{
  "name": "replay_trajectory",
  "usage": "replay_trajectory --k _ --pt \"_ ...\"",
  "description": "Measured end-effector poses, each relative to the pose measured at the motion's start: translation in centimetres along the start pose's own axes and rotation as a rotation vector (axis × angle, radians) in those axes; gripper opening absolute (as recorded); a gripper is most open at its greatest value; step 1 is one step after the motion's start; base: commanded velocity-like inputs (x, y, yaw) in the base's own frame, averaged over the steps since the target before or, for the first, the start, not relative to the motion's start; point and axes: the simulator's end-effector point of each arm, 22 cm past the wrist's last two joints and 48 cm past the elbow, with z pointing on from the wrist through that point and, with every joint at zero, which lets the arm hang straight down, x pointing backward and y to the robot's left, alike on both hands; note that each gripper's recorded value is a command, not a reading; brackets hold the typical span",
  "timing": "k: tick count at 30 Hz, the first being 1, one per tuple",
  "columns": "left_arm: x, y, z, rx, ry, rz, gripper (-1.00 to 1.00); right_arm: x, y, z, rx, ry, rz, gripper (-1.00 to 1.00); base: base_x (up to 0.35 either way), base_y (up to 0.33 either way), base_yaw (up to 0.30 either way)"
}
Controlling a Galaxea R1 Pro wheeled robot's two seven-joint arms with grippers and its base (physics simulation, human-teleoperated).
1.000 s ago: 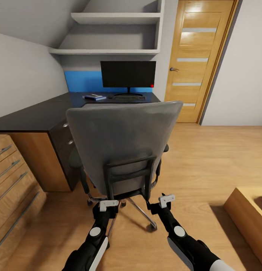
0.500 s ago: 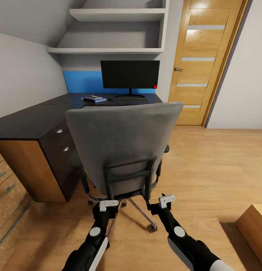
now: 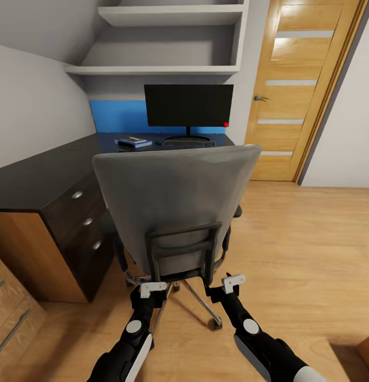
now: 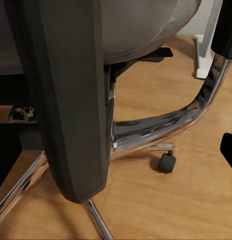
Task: In the bedroom, organize the workspace by keeping the computer under the desk, ensuring the monitor is on the desk, placing the keyboard on the desk next to the monitor, placing the mouse on the desk next to the keyboard, moving the folder from the swivel chair onto the desk next to the mouse, stacking the notebook on top of the folder with the pen on top of the notebook, and positioning the swivel chair next to the desk.
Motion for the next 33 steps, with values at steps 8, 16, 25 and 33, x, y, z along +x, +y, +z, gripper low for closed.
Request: replay_trajectory --k 8,16,25,33 --pt "0.0 -0.01 0.0 0.0 0.0 0.0 1.0 0.01 0.03 0.0 -0.001 0.0 0.0 1.0 0.333 0.0 0.0" --pt "0.02 -0.01 -0.01 0.0 0.0 0.0 1.0 0.01 0.07 0.0 -0.003 0.0 -0.001 1.0 0.333 0.0 0.0" --pt "0.01 -0.05 -0.01 0.001 0.0 0.001 1.0 0.05 0.03 -0.03 -0.003 0.001 -0.006 1.0 0.333 0.0 0.0" --pt "0.02 -0.09 -0.02 0.002 0.0 0.0 1.0 0.54 -0.07 -0.09 -0.004 0.011 -0.017 1.0 0.333 0.0 0.0"
